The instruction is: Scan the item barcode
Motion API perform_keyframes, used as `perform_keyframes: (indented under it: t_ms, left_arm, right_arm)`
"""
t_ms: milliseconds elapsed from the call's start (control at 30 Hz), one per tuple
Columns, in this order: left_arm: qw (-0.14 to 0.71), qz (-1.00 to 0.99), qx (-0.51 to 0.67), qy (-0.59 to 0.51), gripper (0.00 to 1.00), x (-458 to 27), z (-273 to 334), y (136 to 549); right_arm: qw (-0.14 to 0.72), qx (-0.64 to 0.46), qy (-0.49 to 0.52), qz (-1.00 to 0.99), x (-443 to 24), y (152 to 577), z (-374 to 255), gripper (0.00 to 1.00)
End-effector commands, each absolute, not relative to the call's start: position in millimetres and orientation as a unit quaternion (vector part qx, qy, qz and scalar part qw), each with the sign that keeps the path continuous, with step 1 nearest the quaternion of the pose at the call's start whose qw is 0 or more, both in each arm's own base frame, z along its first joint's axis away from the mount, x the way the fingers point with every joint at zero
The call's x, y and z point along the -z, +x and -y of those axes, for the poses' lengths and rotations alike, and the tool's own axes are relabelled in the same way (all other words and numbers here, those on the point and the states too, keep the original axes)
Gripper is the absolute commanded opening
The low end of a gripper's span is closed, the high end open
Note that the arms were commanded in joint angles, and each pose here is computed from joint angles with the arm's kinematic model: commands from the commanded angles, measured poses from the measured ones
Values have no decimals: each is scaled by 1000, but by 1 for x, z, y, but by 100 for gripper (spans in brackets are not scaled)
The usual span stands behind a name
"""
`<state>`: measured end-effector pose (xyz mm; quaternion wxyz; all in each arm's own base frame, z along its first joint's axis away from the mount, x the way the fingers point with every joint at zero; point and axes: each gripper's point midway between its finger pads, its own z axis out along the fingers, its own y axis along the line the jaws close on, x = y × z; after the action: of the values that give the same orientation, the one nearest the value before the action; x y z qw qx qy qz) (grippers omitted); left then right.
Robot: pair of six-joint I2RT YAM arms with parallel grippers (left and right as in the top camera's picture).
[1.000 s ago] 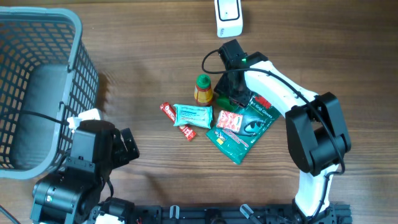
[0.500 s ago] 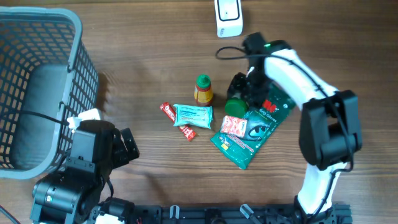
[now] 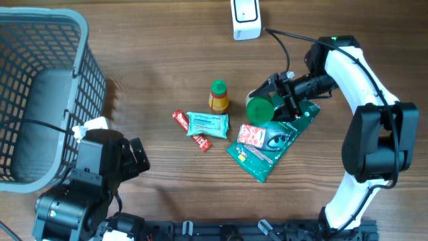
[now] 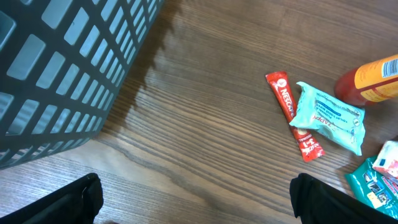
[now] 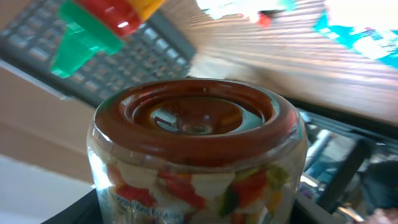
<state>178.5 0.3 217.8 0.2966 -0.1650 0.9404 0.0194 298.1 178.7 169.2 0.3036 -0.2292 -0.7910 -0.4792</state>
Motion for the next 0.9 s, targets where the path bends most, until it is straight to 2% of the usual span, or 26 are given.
perform_keyframes:
  t_ms: [0, 200, 233, 267, 300, 367, 433, 500, 567, 700, 800, 867]
  left_arm:
    - [296, -942, -20, -160, 100, -218, 0, 178]
    - [296, -942, -20, -160, 100, -218, 0, 178]
    - [296, -942, -20, -160, 100, -218, 0, 178]
    - [296, -942, -20, -160, 100, -218, 0, 178]
    - [296, -942, -20, -160, 100, -218, 0, 178]
    - [296, -942, -20, -160, 100, -218, 0, 178]
    - [296, -942, -20, -160, 100, -218, 0, 178]
    - [296, -942, -20, -160, 100, -218, 0, 178]
    - [296, -942, -20, -160, 100, -218, 0, 178]
    - [296, -942, -20, -160, 100, -218, 0, 178]
    - [296, -942, -20, -160, 100, -218, 0, 178]
    - [296, -942, -20, -160, 100, -218, 0, 178]
  right_arm:
    - [293, 539, -236, 754, -202, 309, -187, 27]
    - [284, 507, -247, 775, -186, 314, -182, 27]
    - [267, 484, -247, 796, -173, 319, -179, 27]
    - [190, 393, -249, 865, -131, 342, -158, 27]
    - [163, 357, -251, 885, -118, 349, -148, 25]
    - [166, 294, -294, 894, -103, 345, -135, 21]
    - [199, 335, -300, 871, -115, 339, -148, 21]
    - [223, 394, -295, 841, -134, 339, -164, 27]
    - [242, 403, -302, 829, -139, 334, -167, 34]
    - [274, 383, -347, 811, -127, 327, -167, 40]
    - [287, 389, -376, 791, -111, 331, -170, 38]
    - [281, 419, -374, 778, -107, 341, -176, 33]
